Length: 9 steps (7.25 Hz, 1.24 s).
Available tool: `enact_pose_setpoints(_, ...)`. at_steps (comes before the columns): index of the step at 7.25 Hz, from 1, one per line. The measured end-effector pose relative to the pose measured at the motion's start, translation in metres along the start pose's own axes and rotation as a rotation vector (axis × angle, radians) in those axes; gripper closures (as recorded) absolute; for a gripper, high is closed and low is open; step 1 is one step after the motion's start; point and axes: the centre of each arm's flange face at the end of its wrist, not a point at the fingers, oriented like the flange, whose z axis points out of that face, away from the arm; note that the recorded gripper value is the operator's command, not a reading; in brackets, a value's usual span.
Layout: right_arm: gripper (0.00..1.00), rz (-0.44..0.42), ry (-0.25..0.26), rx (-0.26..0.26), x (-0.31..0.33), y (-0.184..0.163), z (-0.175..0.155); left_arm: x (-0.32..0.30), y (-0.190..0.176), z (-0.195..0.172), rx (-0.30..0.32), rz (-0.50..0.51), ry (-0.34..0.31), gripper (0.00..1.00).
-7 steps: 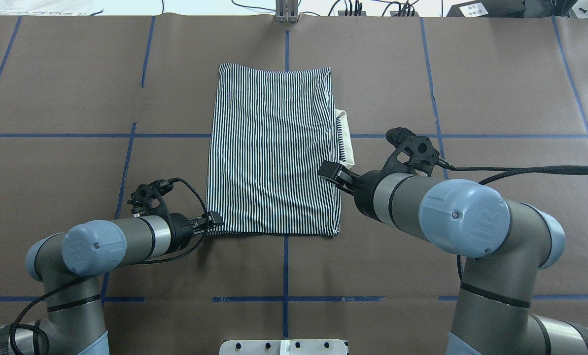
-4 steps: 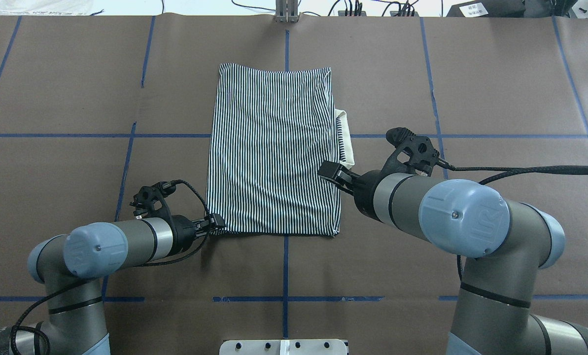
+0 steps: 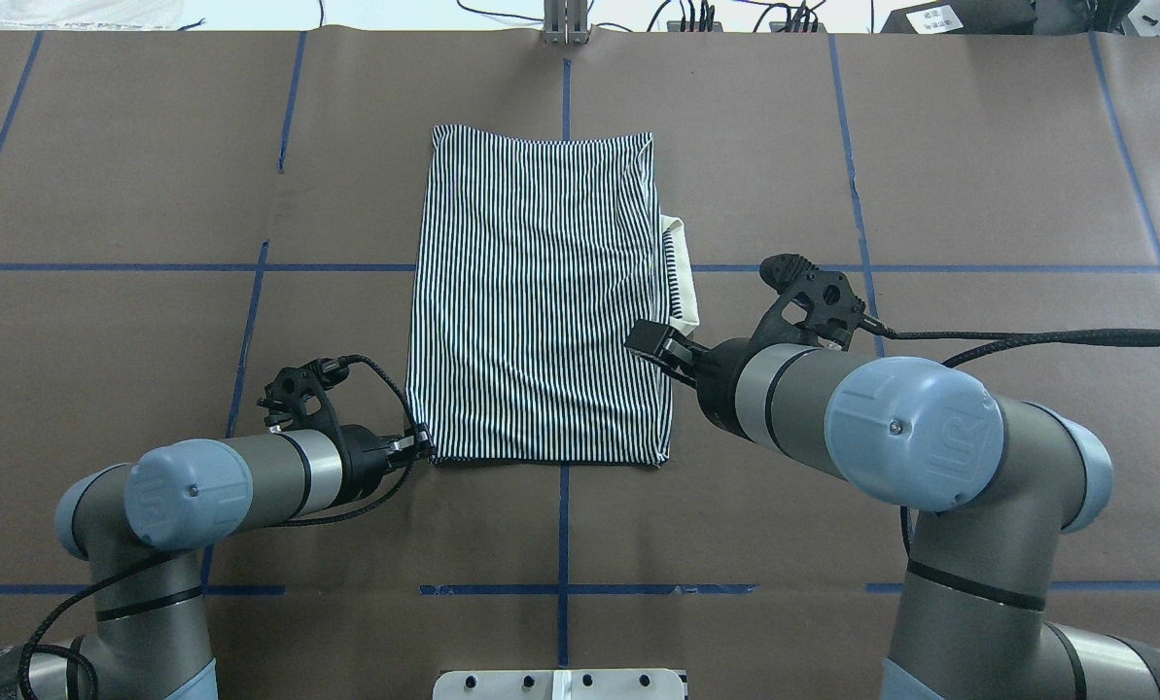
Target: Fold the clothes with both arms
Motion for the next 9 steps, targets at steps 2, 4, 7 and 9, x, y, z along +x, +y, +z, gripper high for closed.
enact_pose_setpoints(2, 0.28, 0.105, 0.045, 0.000, -0.004, 0.020, 0.005, 0.003, 0.000, -0.001, -0.002, 0.002, 0.005, 1.00)
enact_pose_setpoints(4, 0.28, 0.161, 0.177, 0.000, -0.001, 0.059, 0.023, 0.007, 0.001, -0.002, -0.002, 0.002, 0.013, 1.00)
enact_pose_setpoints(7, 0.29, 0.135, 0.282, 0.017, 0.005, 0.085, 0.070, 0.009, 0.001, -0.004, -0.002, 0.000, 0.020, 1.00)
enact_pose_setpoints(9, 0.28, 0.113, 0.309, 0.023, 0.000, 0.084, 0.080, 0.009, 0.001, -0.005, -0.001, 0.000, 0.022, 1.00)
